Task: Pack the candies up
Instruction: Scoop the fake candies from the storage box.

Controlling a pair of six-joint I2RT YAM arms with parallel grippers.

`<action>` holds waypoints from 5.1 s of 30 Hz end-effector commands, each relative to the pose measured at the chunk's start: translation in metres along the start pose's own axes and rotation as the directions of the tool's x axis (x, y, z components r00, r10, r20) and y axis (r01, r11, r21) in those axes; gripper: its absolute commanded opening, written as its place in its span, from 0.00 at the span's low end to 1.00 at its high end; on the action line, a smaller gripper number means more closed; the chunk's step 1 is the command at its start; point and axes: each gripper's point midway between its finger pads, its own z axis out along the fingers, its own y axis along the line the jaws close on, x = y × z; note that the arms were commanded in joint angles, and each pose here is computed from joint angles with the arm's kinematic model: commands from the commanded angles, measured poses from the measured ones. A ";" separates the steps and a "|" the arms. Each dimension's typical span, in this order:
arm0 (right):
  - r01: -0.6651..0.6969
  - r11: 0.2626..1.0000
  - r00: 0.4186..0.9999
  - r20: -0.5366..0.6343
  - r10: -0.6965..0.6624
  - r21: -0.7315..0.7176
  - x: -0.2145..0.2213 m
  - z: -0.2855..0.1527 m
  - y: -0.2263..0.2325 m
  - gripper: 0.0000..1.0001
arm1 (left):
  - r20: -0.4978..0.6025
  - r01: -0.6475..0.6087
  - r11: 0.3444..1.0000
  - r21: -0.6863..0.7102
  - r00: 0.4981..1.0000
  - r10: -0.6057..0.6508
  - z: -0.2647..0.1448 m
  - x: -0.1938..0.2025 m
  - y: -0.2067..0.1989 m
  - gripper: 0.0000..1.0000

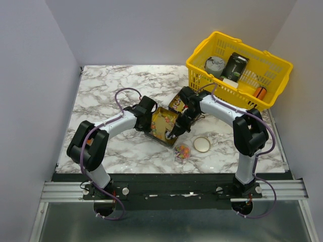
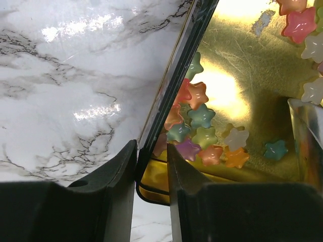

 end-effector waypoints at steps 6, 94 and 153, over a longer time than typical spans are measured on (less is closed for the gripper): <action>-0.203 0.966 0.975 0.119 0.185 0.161 -0.034 0.023 -0.043 0.01 | -0.044 -0.023 0.999 0.042 0.999 0.025 0.003 0.008 -0.009 0.21; 0.272 0.780 0.699 0.441 -0.563 0.564 -0.114 0.013 -0.059 0.00 | -0.023 -0.012 0.996 0.086 1.000 0.015 0.004 -0.017 -0.023 0.00; 0.628 0.728 0.718 0.159 -0.678 0.275 0.085 -0.046 -0.101 0.00 | 0.139 0.012 0.999 0.044 0.990 -0.018 -0.014 -0.047 -0.006 0.57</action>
